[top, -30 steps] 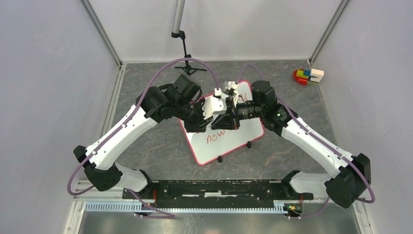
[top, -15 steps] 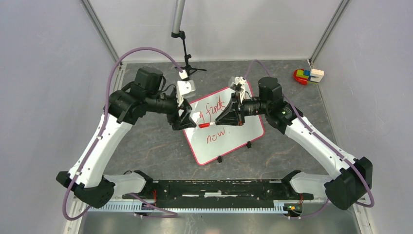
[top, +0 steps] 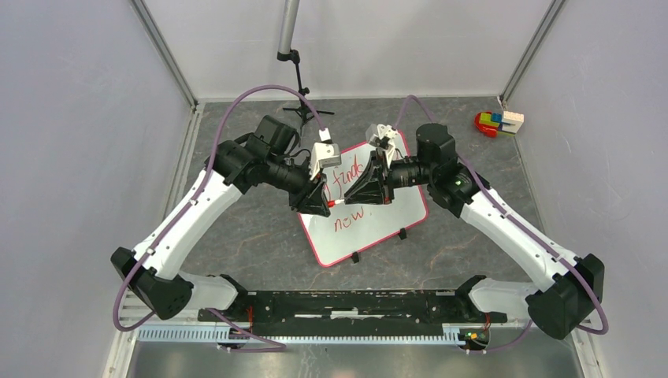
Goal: Write a sentence on the whiteboard
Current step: Close the pen cap, then place the whiteboard marker at the center of the board.
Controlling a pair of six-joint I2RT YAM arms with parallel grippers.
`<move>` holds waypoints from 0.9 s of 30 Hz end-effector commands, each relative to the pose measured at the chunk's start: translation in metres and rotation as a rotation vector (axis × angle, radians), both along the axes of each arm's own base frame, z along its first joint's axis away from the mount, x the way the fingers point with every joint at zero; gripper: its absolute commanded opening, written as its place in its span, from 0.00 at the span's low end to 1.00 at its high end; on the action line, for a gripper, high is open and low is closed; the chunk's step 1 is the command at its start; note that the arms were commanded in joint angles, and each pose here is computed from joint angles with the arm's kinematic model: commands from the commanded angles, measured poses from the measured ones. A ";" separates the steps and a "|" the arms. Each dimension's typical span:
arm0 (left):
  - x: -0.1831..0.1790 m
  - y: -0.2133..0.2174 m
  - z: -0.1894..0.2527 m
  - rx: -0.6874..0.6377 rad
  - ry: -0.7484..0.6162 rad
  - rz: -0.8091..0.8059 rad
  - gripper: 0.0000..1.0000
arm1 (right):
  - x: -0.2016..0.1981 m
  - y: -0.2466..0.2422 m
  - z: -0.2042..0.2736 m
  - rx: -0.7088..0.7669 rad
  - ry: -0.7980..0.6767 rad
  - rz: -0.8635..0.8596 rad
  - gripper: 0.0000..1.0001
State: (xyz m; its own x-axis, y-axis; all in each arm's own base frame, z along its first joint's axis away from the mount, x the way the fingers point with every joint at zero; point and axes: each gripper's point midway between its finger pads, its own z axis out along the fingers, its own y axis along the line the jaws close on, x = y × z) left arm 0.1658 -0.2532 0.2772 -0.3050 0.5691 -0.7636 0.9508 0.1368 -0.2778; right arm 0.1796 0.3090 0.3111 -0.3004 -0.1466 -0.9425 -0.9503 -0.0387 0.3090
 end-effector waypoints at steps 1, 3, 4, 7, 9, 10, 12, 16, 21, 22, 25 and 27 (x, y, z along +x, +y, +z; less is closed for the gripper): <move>-0.006 -0.014 0.018 -0.098 0.038 -0.013 0.25 | -0.004 0.003 0.024 0.046 -0.071 0.019 0.00; -0.007 -0.020 0.025 -0.136 0.044 -0.021 0.14 | -0.004 0.004 0.022 0.044 -0.070 0.021 0.00; -0.009 -0.024 0.029 -0.148 0.049 -0.026 0.10 | -0.004 0.005 0.022 0.042 -0.069 0.022 0.00; -0.012 -0.033 0.034 -0.166 0.062 -0.043 0.03 | -0.006 0.008 0.021 0.040 -0.067 0.031 0.00; -0.010 -0.038 0.034 -0.176 0.082 -0.043 0.03 | -0.008 0.011 0.021 0.040 -0.068 0.038 0.00; -0.009 -0.041 0.036 -0.186 0.088 -0.046 0.02 | -0.009 0.013 0.021 0.040 -0.068 0.043 0.00; -0.007 -0.046 0.039 -0.203 0.105 -0.046 0.02 | -0.011 0.016 0.021 0.040 -0.064 0.053 0.00; -0.002 -0.051 0.050 -0.232 0.090 -0.039 0.02 | -0.018 0.020 0.020 0.039 -0.057 0.080 0.00; 0.000 -0.045 0.049 -0.219 0.060 -0.027 0.02 | -0.016 0.018 0.019 0.043 -0.051 0.075 0.00; 0.002 -0.040 0.046 -0.213 0.065 -0.014 0.02 | -0.011 0.015 0.022 0.047 -0.051 0.060 0.03; 0.009 -0.022 0.037 -0.210 0.077 0.044 0.02 | 0.011 0.001 0.034 0.063 -0.067 -0.014 0.16; 0.018 -0.009 0.035 -0.210 0.066 0.098 0.02 | 0.026 -0.009 0.044 0.070 -0.103 -0.071 0.34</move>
State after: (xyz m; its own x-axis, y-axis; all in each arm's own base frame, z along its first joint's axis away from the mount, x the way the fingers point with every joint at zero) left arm 0.1576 -0.2624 0.2860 -0.4560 0.4959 -0.7390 0.8838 0.1549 -0.4415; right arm 0.1834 0.3058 0.3154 -0.3193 -0.1476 -0.9361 -0.9442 -0.0342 0.3275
